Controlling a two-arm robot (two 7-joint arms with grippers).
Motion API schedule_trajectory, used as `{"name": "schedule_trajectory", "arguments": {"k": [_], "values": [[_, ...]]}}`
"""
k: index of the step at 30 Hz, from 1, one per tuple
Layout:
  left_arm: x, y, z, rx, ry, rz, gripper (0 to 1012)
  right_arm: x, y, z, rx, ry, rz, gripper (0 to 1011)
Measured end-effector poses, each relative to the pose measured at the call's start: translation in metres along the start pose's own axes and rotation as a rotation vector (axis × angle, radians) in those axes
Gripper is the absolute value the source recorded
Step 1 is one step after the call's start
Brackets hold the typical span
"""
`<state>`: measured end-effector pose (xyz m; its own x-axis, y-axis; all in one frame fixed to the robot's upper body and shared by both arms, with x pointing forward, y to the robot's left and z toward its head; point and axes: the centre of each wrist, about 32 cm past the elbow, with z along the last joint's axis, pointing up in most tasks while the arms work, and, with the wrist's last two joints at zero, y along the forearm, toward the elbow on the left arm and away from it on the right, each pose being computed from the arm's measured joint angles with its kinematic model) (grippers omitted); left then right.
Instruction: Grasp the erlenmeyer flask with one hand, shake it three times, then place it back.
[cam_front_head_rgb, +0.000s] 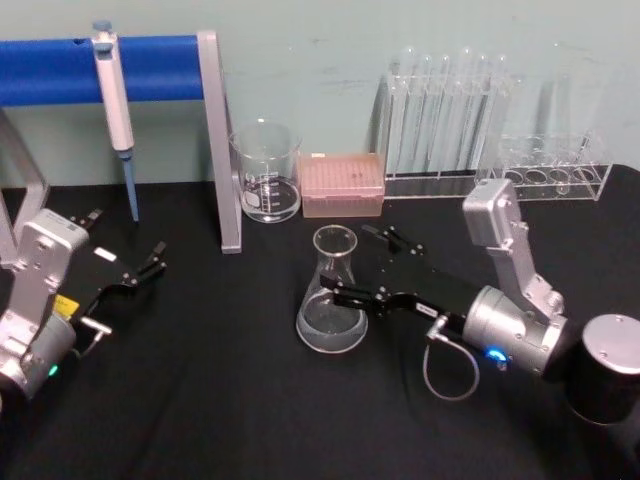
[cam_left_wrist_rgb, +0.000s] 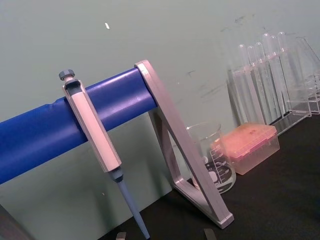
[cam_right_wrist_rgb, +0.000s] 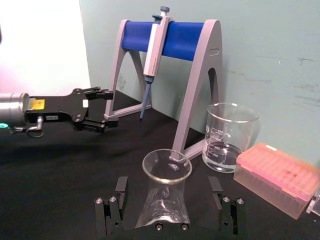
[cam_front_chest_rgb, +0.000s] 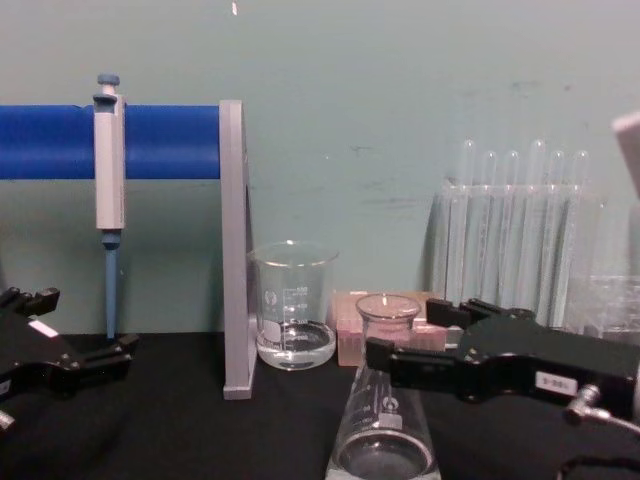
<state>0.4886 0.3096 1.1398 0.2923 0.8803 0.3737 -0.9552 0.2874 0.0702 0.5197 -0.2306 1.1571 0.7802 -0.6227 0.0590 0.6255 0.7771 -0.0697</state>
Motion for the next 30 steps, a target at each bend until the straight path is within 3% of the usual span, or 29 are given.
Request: {"name": "schedule_trajectory", "arguments": {"k": [16, 23, 30], "values": [[0.0, 0.0, 0.0, 0.0, 0.0, 0.0, 1001, 0.005, -0.031, 0.009, 0.0, -0.016, 0.0, 1002], [0.0, 0.0, 0.0, 0.0, 0.0, 0.0, 1001, 0.011, -0.037, 0.014, 0.029, -0.026, -0.072, 1002], [0.0, 0.0, 0.0, 0.0, 0.0, 0.0, 1001, 0.014, -0.035, 0.013, 0.055, -0.025, -0.198, 1002]]}}
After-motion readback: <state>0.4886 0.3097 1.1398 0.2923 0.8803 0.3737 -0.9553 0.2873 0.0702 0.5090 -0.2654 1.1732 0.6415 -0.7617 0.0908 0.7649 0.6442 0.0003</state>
